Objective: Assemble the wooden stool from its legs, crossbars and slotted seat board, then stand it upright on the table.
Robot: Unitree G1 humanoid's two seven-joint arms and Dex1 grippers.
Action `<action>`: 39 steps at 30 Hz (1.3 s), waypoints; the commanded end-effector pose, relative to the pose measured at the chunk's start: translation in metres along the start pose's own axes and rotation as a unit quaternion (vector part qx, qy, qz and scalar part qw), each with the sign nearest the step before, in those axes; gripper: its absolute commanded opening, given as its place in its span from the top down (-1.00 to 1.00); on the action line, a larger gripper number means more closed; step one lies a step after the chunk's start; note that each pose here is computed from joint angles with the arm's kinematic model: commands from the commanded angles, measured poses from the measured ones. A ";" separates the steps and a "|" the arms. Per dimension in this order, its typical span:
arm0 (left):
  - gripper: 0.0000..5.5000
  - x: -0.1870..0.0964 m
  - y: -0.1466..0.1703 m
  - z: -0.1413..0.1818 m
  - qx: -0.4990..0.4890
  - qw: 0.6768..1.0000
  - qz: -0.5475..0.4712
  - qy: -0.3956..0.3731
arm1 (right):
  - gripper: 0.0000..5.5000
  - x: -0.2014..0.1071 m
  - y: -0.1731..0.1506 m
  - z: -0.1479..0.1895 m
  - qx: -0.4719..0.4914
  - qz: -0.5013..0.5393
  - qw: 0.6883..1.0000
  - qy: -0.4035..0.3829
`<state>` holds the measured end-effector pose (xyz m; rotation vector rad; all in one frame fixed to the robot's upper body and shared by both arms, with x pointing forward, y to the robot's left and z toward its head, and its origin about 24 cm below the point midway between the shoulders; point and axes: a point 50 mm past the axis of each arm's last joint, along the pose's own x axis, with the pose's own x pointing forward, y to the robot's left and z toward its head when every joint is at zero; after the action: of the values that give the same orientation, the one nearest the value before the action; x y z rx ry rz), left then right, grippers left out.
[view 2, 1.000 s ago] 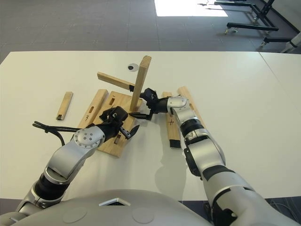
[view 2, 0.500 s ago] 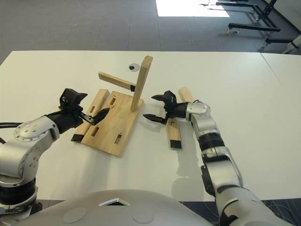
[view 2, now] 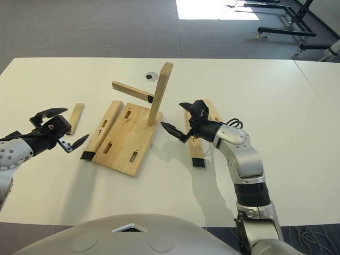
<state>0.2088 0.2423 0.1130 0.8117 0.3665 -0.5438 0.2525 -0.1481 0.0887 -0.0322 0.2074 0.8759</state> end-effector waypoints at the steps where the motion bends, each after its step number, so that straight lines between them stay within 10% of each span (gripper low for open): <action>1: -0.96 0.008 -0.007 0.003 0.011 1.000 -0.006 -0.010 | -0.95 0.004 0.001 0.008 -0.003 0.005 1.000 -0.005; 39: -0.96 0.029 -0.059 -0.007 0.085 0.995 -0.045 -0.013 | -0.95 0.002 -0.015 -0.003 0.006 -0.021 1.000 0.018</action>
<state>0.1981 0.2145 0.0606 0.9717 0.3466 -0.6576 0.2646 -0.1517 0.0849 -0.0297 0.2445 0.8501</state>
